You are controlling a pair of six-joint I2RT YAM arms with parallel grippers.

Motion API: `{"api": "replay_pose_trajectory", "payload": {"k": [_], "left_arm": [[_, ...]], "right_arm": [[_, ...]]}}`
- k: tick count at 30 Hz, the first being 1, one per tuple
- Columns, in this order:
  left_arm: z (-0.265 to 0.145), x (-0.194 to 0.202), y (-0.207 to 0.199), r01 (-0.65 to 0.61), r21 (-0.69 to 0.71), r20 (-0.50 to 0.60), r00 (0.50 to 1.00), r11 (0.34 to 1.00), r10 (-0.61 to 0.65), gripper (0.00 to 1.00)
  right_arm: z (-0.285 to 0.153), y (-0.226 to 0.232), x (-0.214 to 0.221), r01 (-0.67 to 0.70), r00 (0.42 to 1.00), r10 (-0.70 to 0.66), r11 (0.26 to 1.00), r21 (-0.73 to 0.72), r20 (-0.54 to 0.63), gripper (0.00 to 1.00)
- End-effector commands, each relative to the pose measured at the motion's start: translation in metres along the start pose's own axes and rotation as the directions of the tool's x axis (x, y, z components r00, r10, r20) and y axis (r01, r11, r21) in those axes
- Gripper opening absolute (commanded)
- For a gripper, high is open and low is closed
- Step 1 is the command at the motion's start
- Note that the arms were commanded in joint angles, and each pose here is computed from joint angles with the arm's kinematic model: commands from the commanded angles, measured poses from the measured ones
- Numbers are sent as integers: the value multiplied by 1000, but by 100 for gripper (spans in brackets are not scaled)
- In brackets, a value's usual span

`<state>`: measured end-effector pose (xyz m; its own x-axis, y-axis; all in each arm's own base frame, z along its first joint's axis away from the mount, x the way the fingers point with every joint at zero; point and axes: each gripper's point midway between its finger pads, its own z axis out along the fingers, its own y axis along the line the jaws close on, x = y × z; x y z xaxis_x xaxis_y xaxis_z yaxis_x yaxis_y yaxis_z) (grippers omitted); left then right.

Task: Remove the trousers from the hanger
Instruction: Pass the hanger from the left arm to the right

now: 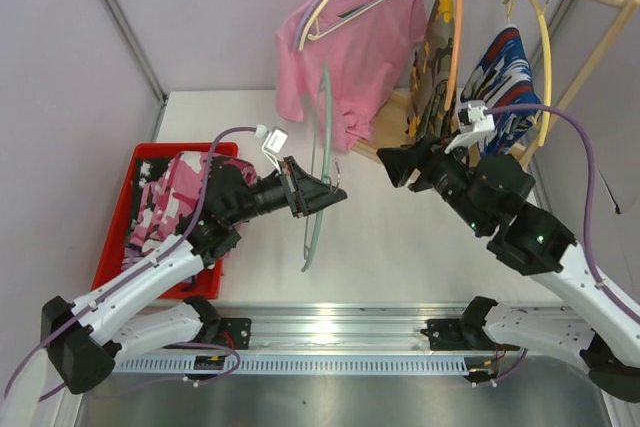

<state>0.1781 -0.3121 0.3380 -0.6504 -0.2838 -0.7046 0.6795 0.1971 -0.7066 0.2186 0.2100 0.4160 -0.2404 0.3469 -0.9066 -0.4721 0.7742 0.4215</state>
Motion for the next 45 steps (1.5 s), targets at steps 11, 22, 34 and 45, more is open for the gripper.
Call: {"api": "replay_pose_trajectory", "payload": {"k": [11, 22, 34, 45], "left_arm": [[0, -21, -54, -8, 276, 11, 1000, 961, 5, 6], [8, -26, -59, 7, 314, 1, 1000, 949, -8, 6], [8, -29, -57, -26, 287, 10, 1000, 958, 24, 6], [7, -38, -39, -88, 120, 23, 996, 989, 86, 54]], "right_arm": [[21, 83, 3, -161, 986, 166, 859, -485, -33, 65], [47, 86, 23, -193, 981, 174, 854, -484, -83, 60], [62, 73, 33, -181, 983, 152, 896, -405, -104, 54], [68, 60, 18, -205, 978, 206, 923, -325, -32, 0]]}}
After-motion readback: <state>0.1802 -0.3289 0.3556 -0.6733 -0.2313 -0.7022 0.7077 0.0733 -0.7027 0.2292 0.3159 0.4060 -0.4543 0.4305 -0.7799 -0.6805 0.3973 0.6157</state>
